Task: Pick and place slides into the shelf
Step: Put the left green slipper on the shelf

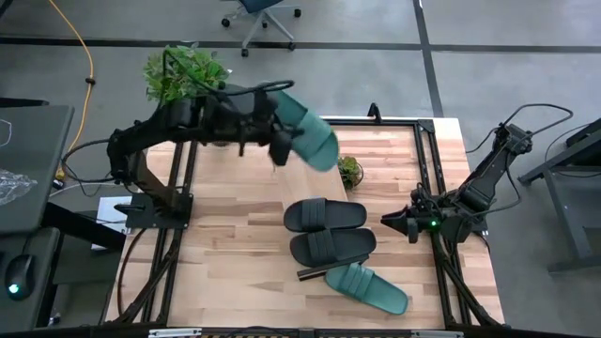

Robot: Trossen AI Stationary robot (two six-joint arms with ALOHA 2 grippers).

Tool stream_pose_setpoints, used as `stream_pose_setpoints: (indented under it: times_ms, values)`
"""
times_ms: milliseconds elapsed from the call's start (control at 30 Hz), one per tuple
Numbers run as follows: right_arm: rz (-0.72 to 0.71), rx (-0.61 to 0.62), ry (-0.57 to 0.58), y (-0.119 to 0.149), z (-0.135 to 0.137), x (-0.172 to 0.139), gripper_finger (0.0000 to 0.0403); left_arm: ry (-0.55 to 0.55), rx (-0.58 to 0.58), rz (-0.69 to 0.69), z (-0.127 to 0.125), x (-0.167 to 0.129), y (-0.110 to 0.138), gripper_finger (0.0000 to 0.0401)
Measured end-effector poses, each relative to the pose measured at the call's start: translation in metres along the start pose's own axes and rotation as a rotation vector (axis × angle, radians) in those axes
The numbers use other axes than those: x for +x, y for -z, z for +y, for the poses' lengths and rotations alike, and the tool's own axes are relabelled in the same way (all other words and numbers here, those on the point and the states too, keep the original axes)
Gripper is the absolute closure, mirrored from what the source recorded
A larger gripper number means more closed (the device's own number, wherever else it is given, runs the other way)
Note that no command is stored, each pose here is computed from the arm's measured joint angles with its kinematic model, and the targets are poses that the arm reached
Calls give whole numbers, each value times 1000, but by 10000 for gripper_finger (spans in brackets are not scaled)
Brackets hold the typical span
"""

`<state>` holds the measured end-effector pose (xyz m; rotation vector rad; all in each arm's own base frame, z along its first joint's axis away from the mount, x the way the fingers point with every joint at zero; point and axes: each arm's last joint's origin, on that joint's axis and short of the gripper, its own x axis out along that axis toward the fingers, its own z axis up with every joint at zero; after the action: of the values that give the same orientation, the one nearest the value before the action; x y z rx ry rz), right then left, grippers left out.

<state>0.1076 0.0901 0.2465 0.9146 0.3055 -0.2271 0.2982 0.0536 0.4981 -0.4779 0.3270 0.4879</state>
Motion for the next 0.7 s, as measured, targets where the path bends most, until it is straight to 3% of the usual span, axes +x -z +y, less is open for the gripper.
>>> stream_pose_setpoints:
  times_ms: [200, 367, 533, 700]
  values:
    - [-29, 4, -2, -1, 1, 0, 290, -146, -87, -105, 9, 28, 10, 401]
    - [-125, 1, 19, -4, 0, -1, 290, -148, -188, -189, 13, 66, 32, 401]
    - [-361, 24, 56, -17, -3, -8, 290, -182, -317, -262, 23, 96, 60, 401]
    - [-544, 73, 69, -36, -9, -24, 290, -241, -380, -311, 32, 107, 75, 401]
